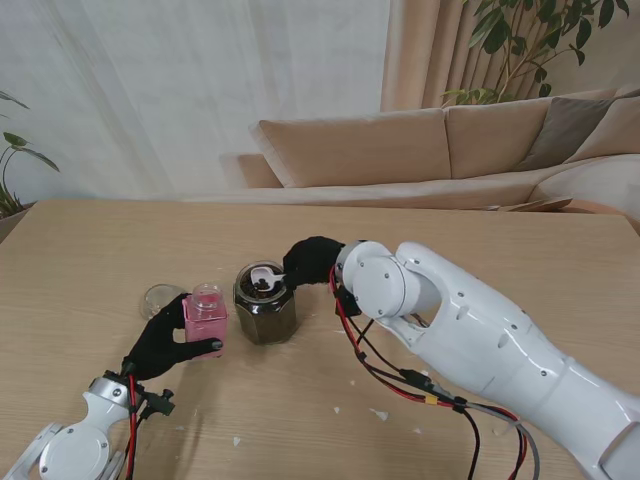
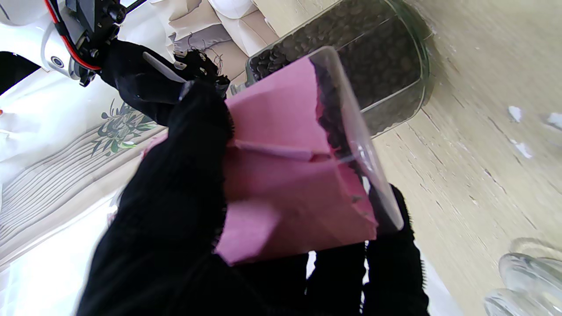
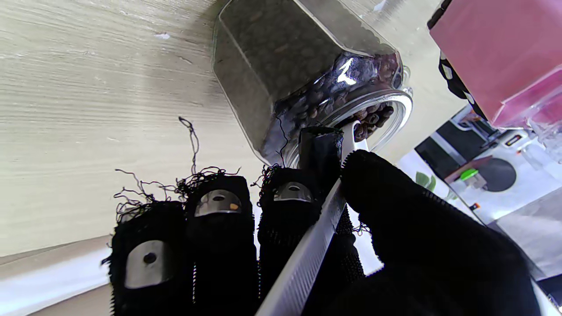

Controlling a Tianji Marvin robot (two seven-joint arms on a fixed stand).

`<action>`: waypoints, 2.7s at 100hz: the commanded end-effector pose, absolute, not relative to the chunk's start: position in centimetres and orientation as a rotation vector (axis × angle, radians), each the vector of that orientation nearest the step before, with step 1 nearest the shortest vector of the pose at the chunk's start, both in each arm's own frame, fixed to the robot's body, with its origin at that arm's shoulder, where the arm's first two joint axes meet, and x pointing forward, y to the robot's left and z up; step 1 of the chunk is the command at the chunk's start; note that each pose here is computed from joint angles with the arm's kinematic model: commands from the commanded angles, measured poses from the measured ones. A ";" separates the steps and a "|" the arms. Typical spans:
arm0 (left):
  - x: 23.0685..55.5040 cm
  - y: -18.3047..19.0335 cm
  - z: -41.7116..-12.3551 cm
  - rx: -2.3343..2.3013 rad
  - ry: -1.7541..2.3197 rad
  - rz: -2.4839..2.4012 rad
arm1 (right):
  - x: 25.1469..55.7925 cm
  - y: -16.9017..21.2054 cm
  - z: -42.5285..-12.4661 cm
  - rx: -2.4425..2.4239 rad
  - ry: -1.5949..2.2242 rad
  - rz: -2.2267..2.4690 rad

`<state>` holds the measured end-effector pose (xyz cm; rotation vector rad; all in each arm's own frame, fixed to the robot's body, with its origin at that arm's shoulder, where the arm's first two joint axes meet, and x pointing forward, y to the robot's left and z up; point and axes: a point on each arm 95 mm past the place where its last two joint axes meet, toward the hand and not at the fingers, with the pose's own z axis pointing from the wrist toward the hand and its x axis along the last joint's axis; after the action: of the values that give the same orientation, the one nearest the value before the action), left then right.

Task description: Portion coffee beans from the glass jar into the coffee jar

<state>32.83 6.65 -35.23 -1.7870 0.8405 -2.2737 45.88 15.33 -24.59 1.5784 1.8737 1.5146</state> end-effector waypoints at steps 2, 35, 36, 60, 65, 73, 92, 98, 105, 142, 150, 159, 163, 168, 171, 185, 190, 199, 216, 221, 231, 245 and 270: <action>32.7 6.2 -35.3 -1.796 0.860 -2.278 | 45.5 15.5 -24.8 1.600 1.887 1.508; 32.7 6.0 -35.3 -1.797 0.863 -2.279 | 45.5 16.1 -25.5 1.340 1.925 1.449; 32.7 6.0 -35.3 -1.798 0.864 -2.279 | 45.5 16.1 -25.5 1.334 1.928 1.447; 32.7 6.1 -35.3 -1.798 0.861 -2.279 | 45.7 16.4 -25.5 1.424 1.967 1.455; 32.7 6.1 -35.3 -1.798 0.861 -2.279 | 45.7 16.3 -25.4 1.459 1.958 1.462; 32.7 6.1 -35.3 -1.798 0.861 -2.279 | 45.7 16.1 -25.2 1.515 1.942 1.472; 32.7 6.1 -35.3 -1.799 0.863 -2.279 | 45.6 15.5 -24.9 1.587 1.898 1.491; 32.7 6.0 -35.3 -1.799 0.866 -2.278 | 45.5 15.4 -24.8 1.620 1.887 1.501; 32.7 6.0 -35.3 -1.800 0.869 -2.277 | 45.4 15.3 -24.6 1.647 1.873 1.512; 32.8 5.3 -35.6 -1.817 0.892 -2.259 | 44.1 14.8 -22.9 1.687 1.792 1.597; 32.9 5.2 -35.7 -1.818 0.897 -2.255 | 43.6 14.8 -22.3 1.673 1.776 1.621; 32.9 5.0 -35.8 -1.820 0.903 -2.252 | 42.9 14.9 -21.7 1.651 1.764 1.646; 32.9 5.0 -35.8 -1.821 0.905 -2.250 | 42.6 15.0 -21.5 1.639 1.763 1.656; 33.0 4.9 -35.8 -1.823 0.908 -2.248 | 42.2 15.1 -21.3 1.621 1.764 1.668; 33.0 4.9 -35.9 -1.823 0.909 -2.247 | 42.0 15.2 -21.2 1.608 1.766 1.676; 33.0 4.7 -35.9 -1.827 0.918 -2.241 | 40.8 15.8 -20.8 1.542 1.782 1.713; 33.0 4.7 -36.0 -1.829 0.923 -2.239 | 40.4 16.0 -20.8 1.518 1.788 1.724; 32.9 4.6 -36.0 -1.831 0.930 -2.237 | 39.8 16.3 -20.7 1.470 1.799 1.736; 32.9 4.5 -36.0 -1.833 0.935 -2.233 | 38.8 16.8 -20.6 1.411 1.813 1.757; 32.9 4.4 -36.0 -1.834 0.936 -2.232 | 38.6 16.9 -20.6 1.397 1.817 1.761; 32.9 4.4 -36.0 -1.835 0.936 -2.231 | 38.2 17.1 -20.6 1.368 1.829 1.767; 32.9 4.3 -36.0 -1.836 0.941 -2.232 | 37.8 17.4 -20.8 1.303 1.845 1.760; 32.9 4.2 -36.1 -1.838 0.950 -2.234 | 37.6 18.0 -21.1 1.174 1.860 1.734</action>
<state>33.08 4.67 -36.07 -1.8299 0.9279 -2.2281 37.88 17.68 -20.82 1.1755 1.8363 1.7349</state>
